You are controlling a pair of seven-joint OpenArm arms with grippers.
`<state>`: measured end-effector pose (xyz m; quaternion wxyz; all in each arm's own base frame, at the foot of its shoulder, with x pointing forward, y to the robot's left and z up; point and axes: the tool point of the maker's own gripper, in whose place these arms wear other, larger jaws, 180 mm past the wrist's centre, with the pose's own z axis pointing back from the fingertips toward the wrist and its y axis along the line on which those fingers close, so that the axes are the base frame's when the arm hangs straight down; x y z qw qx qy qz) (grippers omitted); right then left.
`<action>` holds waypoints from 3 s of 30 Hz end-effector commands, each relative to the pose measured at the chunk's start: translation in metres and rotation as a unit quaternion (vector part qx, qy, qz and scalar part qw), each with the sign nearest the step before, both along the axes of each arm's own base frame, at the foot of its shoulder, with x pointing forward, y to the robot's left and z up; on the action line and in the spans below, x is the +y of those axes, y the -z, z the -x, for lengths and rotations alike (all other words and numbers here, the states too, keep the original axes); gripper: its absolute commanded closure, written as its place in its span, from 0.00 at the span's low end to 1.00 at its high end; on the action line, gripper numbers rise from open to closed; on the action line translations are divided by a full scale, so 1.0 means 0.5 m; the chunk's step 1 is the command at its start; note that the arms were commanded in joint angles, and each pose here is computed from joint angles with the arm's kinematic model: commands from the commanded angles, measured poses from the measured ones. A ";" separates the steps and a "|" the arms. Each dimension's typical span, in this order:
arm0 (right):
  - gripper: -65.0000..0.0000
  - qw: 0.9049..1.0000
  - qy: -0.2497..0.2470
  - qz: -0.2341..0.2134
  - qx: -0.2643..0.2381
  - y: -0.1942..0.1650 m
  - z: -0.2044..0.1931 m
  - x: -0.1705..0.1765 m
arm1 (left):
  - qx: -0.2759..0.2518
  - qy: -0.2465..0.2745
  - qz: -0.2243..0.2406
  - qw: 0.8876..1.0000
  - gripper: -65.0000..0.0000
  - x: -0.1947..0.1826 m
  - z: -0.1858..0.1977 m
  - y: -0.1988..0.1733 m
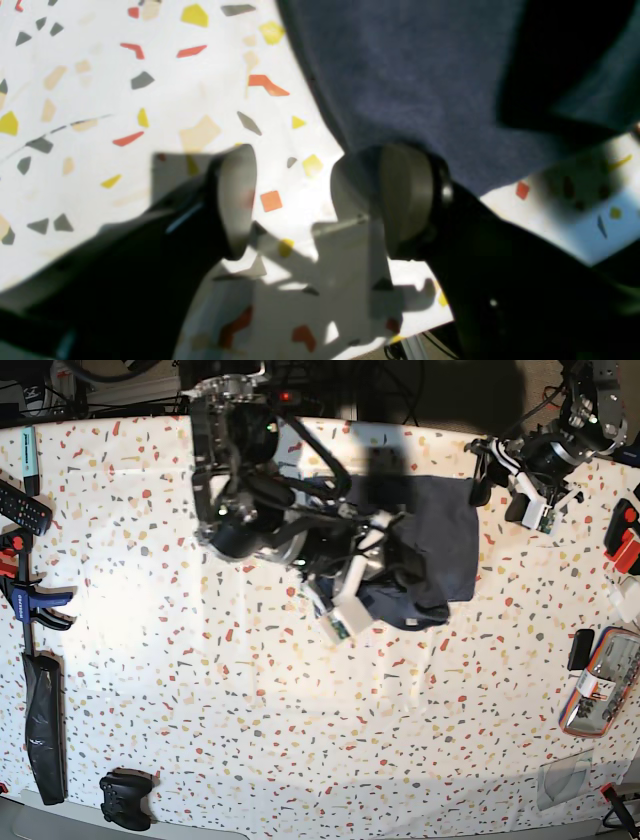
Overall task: Fold the T-shirt properly
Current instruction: 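Grasp the collar end with the right gripper and fold it over toward the left gripper, then release the right gripper and grasp the folded bundle with the left gripper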
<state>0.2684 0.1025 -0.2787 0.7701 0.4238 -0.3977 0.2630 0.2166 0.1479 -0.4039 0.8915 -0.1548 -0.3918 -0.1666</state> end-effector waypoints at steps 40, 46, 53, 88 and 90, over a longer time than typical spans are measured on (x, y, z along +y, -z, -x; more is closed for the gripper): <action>0.58 0.969 0.186 0.152 -0.048 0.029 -0.137 -0.388 | -0.130 0.079 0.170 0.974 0.43 -0.126 -0.030 -0.257; 0.58 0.959 0.207 0.192 -0.020 0.071 -0.101 -0.466 | -0.117 0.131 0.168 0.970 0.43 -0.213 -0.007 -0.241; 0.58 0.957 0.210 0.199 0.001 0.087 -0.084 -0.483 | -0.117 0.130 0.097 0.980 0.43 -0.263 -0.043 -0.212; 0.58 0.966 0.202 0.159 -0.002 0.069 -0.086 -0.460 | -0.037 -0.112 0.016 0.993 0.71 0.057 -0.011 -0.033; 0.58 0.968 0.200 0.151 -0.003 0.065 -0.086 -0.455 | -0.034 -0.121 0.018 0.992 0.69 0.067 -0.032 -0.018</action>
